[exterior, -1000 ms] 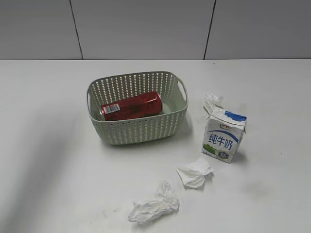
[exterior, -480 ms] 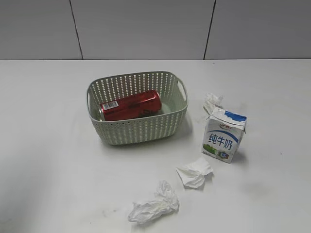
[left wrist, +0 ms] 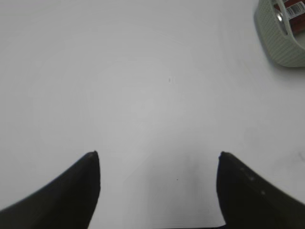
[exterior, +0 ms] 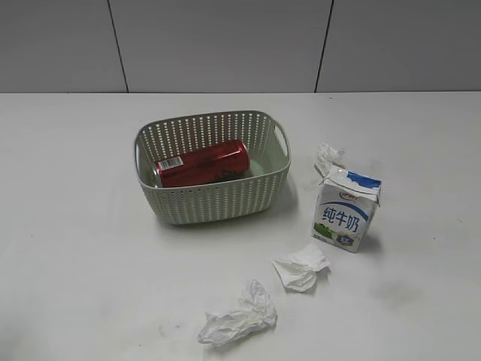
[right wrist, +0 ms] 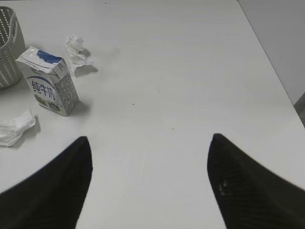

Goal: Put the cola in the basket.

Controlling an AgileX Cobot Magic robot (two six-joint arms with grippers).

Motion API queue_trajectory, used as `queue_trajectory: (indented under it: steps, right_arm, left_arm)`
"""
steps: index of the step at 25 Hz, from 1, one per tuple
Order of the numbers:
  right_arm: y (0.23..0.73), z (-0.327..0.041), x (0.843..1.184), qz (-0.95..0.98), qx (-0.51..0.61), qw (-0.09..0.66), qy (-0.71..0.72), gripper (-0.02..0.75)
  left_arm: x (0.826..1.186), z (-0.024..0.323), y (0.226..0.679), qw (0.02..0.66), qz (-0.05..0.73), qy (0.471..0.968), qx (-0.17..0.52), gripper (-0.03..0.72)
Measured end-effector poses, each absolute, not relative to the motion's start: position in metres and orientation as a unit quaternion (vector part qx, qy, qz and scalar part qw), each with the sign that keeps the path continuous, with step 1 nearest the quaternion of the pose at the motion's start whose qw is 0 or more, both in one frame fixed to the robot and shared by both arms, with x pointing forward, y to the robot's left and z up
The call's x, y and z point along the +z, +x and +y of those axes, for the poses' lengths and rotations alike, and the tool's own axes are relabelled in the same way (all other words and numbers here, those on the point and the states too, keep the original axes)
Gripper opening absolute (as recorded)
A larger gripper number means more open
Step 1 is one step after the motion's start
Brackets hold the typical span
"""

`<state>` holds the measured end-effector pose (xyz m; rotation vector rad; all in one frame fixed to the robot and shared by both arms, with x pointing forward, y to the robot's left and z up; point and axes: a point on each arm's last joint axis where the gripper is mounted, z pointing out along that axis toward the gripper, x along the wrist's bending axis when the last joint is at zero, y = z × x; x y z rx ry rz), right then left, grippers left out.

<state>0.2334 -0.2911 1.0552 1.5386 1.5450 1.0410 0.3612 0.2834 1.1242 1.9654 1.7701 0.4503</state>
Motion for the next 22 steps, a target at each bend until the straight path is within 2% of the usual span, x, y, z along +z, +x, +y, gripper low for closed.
queue_trajectory:
  steps: [11, 22]
  right_arm:
    - [0.233, -0.291, 1.055, 0.597, 0.403, 0.355, 0.596, 0.571]
    - [0.233, -0.291, 1.055, 0.598, 0.403, 0.355, 0.595, 0.571]
  left_arm:
    - [1.066, 0.291, 0.284, 0.278, 0.627, 0.697, 0.209, 0.568]
    - [1.061, 0.297, 0.244, 0.355, 0.592, 0.662, 0.293, 0.545]
